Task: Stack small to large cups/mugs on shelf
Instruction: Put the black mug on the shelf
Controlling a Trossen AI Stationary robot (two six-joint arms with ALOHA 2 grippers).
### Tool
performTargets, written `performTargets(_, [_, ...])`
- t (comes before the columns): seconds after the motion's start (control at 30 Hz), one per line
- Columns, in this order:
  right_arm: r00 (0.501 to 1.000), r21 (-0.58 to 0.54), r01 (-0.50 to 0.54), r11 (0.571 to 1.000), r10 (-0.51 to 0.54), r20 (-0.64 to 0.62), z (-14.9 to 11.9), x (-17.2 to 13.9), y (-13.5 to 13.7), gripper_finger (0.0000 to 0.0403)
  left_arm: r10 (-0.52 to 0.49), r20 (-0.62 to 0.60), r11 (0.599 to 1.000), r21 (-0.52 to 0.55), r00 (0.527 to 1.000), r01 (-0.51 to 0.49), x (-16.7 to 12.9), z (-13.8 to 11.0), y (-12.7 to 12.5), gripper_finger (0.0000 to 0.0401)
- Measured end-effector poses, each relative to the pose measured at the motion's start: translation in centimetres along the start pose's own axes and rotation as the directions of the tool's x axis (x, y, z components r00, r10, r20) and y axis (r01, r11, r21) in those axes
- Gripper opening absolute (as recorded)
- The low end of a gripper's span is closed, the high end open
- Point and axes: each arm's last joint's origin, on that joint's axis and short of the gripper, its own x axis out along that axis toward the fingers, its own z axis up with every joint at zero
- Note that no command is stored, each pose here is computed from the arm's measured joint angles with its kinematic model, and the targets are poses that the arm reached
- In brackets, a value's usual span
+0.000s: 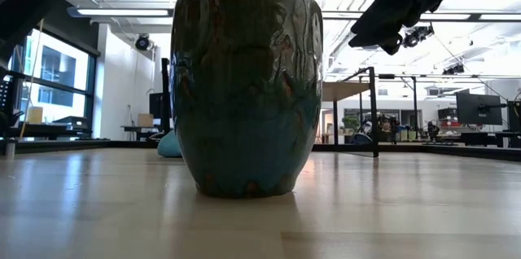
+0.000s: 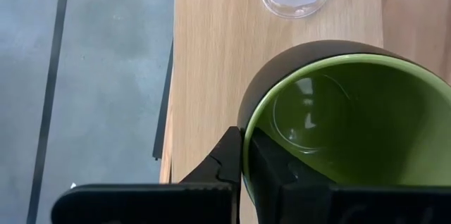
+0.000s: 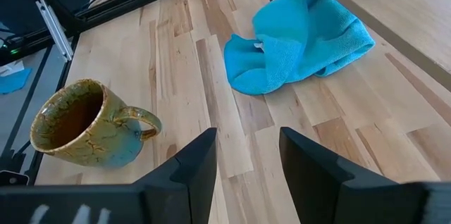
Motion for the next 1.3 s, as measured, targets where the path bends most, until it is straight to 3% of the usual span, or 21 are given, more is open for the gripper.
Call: performTargets(1.3, [1.000, 0.000, -0.001, 1.000, 0.001, 0.000, 0.00, 0.00, 0.02, 0.0144, -0.019, -0.033, 0.999, -0.030, 0.999, 0.018, 0.54, -0.50, 0.36, 0.0000])
